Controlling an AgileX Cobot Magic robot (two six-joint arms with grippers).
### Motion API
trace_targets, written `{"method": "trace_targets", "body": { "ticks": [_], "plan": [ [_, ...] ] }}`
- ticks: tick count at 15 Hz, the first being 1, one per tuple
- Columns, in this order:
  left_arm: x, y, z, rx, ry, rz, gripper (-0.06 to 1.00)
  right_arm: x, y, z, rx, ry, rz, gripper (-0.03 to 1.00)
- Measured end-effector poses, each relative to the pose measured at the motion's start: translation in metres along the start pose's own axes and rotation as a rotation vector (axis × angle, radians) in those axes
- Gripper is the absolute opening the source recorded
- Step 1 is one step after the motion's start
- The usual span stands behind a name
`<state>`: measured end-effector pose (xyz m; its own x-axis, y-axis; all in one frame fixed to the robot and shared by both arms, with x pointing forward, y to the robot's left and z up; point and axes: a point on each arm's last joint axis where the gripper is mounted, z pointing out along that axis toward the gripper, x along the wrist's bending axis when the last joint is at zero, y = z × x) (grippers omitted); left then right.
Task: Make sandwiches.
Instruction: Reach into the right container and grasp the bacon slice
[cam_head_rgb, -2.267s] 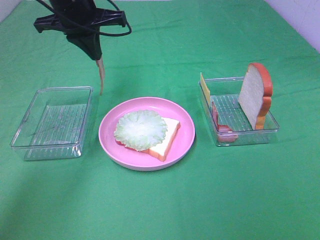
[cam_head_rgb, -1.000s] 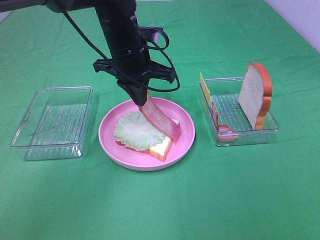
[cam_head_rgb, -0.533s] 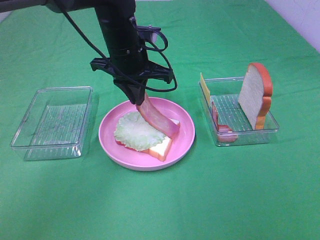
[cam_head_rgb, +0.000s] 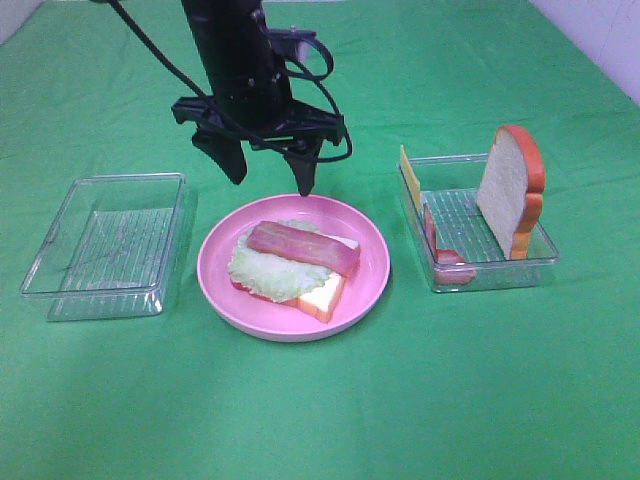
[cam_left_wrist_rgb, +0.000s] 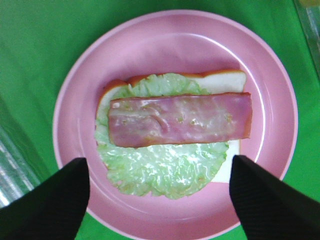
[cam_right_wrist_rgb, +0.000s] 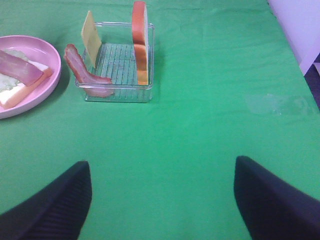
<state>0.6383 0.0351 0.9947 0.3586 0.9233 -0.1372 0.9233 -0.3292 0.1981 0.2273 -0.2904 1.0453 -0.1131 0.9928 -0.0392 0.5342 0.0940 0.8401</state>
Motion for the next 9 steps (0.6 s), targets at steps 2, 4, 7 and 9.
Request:
{"method": "trace_targets", "body": {
  "ticks": [2,4,7,9],
  "plan": [
    [-0.001,-0.001,-0.046,-0.097,0.011,-0.005,0.73,0.0,0.0,0.0,0.0,0.0,0.0,0.74],
    [-0.004,-0.01,-0.103,-0.212,-0.014,-0.002,0.73,0.0,0.0,0.0,0.0,0.0,0.0,0.74],
    [-0.006,-0.034,-0.185,-0.381,-0.054,0.011,0.73,0.0,0.0,0.0,0.0,0.0,0.0,0.74],
    [-0.006,-0.062,-0.244,-0.507,-0.087,0.02,0.73,0.0,0.0,0.0,0.0,0.0,0.0,0.74]
  ]
}}
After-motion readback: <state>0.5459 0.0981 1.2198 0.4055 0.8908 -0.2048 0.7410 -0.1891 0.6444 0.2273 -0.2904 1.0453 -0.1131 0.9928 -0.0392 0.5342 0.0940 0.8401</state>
